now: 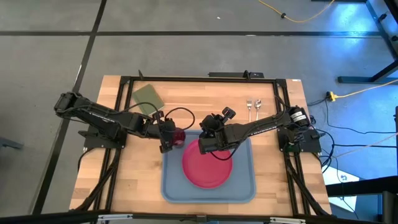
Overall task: Pick and place plate/cup/fork/spoon on tray
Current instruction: Put the red cup on the blue serving tray to the top left of the pink plate, then put the orange spoon on the blue serving tray to the right of the pink plate
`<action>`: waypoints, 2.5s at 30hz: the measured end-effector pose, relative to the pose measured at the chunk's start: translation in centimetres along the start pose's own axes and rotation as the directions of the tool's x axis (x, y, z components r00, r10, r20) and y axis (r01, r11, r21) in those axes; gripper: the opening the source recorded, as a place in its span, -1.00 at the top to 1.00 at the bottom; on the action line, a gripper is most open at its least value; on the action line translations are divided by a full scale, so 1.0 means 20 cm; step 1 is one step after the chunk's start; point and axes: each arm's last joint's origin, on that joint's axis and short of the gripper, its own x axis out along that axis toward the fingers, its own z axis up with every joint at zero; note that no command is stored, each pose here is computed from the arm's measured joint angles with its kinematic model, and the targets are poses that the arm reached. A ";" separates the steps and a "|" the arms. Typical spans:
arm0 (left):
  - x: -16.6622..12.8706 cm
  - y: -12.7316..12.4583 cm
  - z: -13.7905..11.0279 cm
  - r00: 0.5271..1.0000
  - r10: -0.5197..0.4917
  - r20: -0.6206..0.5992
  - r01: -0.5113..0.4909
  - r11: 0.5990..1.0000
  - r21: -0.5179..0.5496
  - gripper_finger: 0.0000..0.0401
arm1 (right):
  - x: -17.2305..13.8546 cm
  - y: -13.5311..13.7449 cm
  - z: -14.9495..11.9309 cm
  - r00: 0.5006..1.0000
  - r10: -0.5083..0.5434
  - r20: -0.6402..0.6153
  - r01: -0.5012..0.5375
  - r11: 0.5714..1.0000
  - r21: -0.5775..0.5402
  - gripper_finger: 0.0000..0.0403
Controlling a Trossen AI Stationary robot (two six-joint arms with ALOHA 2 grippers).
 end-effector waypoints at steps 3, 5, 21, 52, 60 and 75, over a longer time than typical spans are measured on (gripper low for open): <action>0.00 0.00 0.00 1.000 0.000 0.000 0.000 1.000 0.000 0.75 | 0.00 0.00 0.00 1.000 0.000 0.000 0.000 1.000 0.000 0.73; 0.00 0.00 0.00 1.000 0.000 0.000 0.000 1.000 0.000 0.76 | 0.00 0.00 0.00 1.000 0.000 0.000 0.000 1.000 -0.001 0.73; 0.02 0.05 0.05 0.999 -0.039 0.029 0.039 0.999 -0.009 0.76 | 0.05 -0.03 0.03 0.995 -0.092 0.047 0.095 0.994 -0.052 0.73; -0.14 0.21 0.34 0.975 0.085 0.207 -0.119 0.981 0.156 0.77 | 0.74 -0.60 -0.50 0.633 -0.502 -0.590 0.490 0.849 -0.196 0.73; -0.14 0.21 0.34 0.969 0.125 0.213 -0.159 0.976 0.149 0.77 | 0.64 -0.63 -0.66 0.564 -0.499 -0.658 0.580 0.807 -0.115 0.73; -0.14 0.21 0.34 0.968 0.131 0.215 -0.163 0.977 0.140 0.77 | 0.29 -0.83 -0.80 0.888 0.022 -0.459 0.277 0.772 0.573 0.73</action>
